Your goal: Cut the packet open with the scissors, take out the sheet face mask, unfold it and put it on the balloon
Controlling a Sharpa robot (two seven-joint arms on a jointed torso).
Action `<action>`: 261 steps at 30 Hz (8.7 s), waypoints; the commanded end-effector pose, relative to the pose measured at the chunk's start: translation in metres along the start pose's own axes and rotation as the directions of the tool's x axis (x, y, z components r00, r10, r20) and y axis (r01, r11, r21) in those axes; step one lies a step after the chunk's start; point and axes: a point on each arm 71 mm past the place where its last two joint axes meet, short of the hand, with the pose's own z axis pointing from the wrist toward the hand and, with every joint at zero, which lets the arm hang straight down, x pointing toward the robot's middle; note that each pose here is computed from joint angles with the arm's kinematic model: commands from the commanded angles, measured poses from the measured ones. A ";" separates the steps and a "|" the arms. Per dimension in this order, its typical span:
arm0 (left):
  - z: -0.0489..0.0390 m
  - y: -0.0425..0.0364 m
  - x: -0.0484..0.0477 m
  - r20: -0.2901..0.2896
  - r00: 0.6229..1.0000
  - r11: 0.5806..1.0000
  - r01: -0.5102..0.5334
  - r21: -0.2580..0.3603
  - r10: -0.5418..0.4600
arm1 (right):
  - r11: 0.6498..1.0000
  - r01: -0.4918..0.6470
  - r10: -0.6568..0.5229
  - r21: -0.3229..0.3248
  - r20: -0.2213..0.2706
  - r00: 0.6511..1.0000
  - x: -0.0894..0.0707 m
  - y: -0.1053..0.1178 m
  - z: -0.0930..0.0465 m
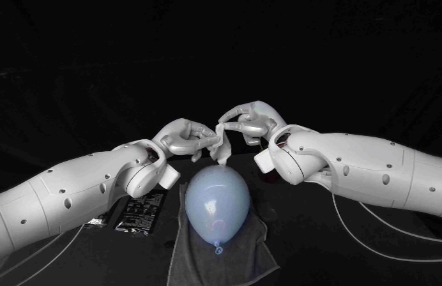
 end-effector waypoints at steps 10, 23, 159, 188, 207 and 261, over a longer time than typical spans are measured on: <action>0.0003 -0.0027 0.0003 0.022 0.994 0.994 0.110 0.014 -0.111 | 1.000 0.000 0.000 0.019 -0.011 1.000 -0.002 -0.004 0.004; -0.0034 -0.0030 0.0021 0.050 0.973 0.973 0.228 -0.017 -0.227 | 1.000 -0.010 0.010 0.014 -0.009 1.000 -0.006 -0.007 0.003; -0.0269 -0.0183 0.0131 0.063 0.987 0.986 0.141 0.088 -0.147 | 0.931 -0.362 0.364 0.040 -0.151 0.919 0.031 -0.024 -0.071; -0.0270 -0.0151 0.0102 0.078 0.981 0.983 0.170 0.069 -0.175 | 0.939 -0.344 0.343 0.014 -0.111 0.933 0.025 -0.023 -0.065; -0.0284 -0.0139 0.0087 0.090 0.971 0.975 0.216 0.059 -0.220 | 0.951 -0.305 0.308 0.042 -0.079 0.948 0.016 -0.030 -0.061; -0.0255 -0.0109 0.0101 0.079 0.959 0.962 0.271 0.036 -0.273 | 0.953 -0.304 0.302 -0.005 -0.106 0.947 0.027 -0.011 -0.043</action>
